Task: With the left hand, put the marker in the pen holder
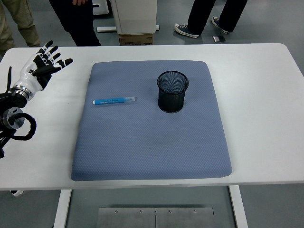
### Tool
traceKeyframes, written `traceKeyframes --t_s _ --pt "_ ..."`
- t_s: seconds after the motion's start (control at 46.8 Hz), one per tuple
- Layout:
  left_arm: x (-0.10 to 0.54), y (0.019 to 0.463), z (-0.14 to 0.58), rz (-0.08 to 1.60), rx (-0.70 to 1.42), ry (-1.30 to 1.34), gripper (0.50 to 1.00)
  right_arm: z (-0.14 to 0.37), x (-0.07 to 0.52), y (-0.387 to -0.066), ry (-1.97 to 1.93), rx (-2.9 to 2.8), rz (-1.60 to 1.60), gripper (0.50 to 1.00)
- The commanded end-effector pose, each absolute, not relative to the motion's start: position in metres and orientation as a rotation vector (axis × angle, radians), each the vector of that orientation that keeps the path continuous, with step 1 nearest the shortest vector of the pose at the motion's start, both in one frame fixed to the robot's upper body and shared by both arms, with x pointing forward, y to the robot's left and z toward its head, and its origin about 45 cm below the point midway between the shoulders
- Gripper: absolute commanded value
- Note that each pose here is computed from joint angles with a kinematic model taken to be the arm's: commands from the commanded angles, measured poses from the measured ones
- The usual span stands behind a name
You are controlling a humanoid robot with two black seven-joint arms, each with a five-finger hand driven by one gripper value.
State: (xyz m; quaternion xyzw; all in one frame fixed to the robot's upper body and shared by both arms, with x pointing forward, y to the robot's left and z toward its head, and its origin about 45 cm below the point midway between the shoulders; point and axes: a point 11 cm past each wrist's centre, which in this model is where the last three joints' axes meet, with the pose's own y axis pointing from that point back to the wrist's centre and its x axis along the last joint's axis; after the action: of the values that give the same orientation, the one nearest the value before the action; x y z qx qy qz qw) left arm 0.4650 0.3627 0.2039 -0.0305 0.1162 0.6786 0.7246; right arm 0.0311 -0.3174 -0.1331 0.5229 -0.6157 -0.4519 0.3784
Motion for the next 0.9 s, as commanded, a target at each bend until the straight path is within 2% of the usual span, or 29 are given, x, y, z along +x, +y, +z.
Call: traceKeyframes --t_s 0.0,0.534,0.876 --pt "0.465 0.362 0.204 1.494 -0.067 0.256 1.000 -0.133 0.031 -0.317 -1.573 1.336 -1.155 1.000" --pt "0.472 0.342 0.219 1.430 -0.081 0.235 1.000 -0.133 0.031 -0.317 -1.573 1.336 -1.155 1.000" --pt "0.484 0.298 0.235 1.229 0.192 0.054 1.000 -0.133 0.031 -0.317 -1.573 1.336 -1.155 1.000"
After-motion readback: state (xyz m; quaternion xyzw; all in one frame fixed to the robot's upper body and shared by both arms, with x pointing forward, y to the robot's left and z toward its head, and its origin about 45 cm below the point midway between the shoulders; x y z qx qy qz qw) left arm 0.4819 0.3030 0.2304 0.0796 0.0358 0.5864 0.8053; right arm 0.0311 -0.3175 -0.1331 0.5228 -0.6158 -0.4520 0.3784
